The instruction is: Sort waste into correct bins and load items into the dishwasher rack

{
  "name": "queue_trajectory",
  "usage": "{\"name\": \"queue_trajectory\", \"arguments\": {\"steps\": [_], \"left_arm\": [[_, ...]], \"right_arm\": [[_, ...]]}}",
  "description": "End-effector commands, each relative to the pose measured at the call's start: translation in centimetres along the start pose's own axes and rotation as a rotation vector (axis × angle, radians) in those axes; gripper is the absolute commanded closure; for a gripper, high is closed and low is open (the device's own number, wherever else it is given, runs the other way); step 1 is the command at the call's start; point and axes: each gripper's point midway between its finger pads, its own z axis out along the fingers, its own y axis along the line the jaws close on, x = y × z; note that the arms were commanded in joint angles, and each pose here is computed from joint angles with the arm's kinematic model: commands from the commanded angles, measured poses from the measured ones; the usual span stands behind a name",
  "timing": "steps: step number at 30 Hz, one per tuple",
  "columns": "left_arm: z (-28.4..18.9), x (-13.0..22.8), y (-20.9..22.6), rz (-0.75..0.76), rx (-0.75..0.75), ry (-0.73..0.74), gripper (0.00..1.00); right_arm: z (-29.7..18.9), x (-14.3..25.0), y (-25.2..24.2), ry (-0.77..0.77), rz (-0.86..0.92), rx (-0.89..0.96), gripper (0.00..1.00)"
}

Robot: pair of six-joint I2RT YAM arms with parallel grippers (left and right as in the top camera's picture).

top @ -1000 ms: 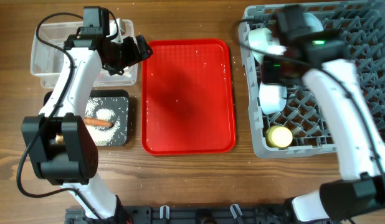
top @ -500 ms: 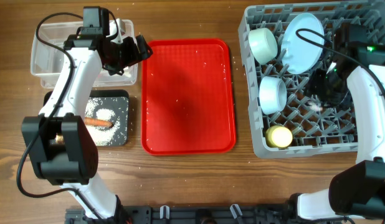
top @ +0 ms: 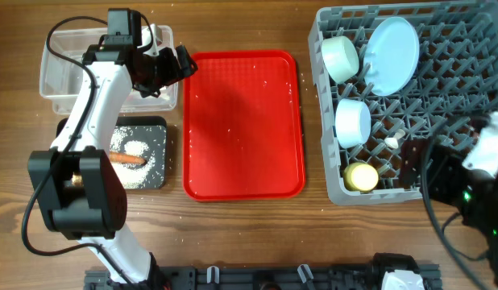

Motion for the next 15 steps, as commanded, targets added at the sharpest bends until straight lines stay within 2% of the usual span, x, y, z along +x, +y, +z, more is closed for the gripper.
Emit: {"name": "queue_trajectory", "arguments": {"steps": [1,3,4,6,7,10,15], "left_arm": [[-0.6,-0.3,-0.1,0.000,-0.004,-0.017,0.00],[-0.6,-0.3,-0.1,0.000,-0.004,-0.017,0.00],[-0.6,-0.3,-0.1,0.000,-0.004,-0.017,0.00],[-0.6,-0.3,-0.1,0.000,-0.004,-0.017,0.00],[-0.6,-0.3,-0.1,0.000,-0.004,-0.017,0.00],[-0.6,-0.3,-0.1,0.000,-0.004,-0.017,0.00],[-0.6,-0.3,-0.1,0.000,-0.004,-0.017,0.00]], "right_arm": [[-1.2,-2.6,-1.3,-0.164,-0.002,0.076,0.00],[-1.2,-4.9,-0.9,-0.295,-0.076,0.065,0.00],[-0.6,-6.3,-0.3,-0.415,-0.115,0.026,0.00],[1.4,-6.7,0.8,-0.623,-0.177,-0.074,0.00],[3.3,-5.7,0.6,-0.702,-0.185,-0.106,0.00],[7.7,-1.6,0.2,-0.798,-0.213,-0.184,0.00],[13.9,5.3,-1.3,-0.794,-0.232,-0.229,0.00]]}}
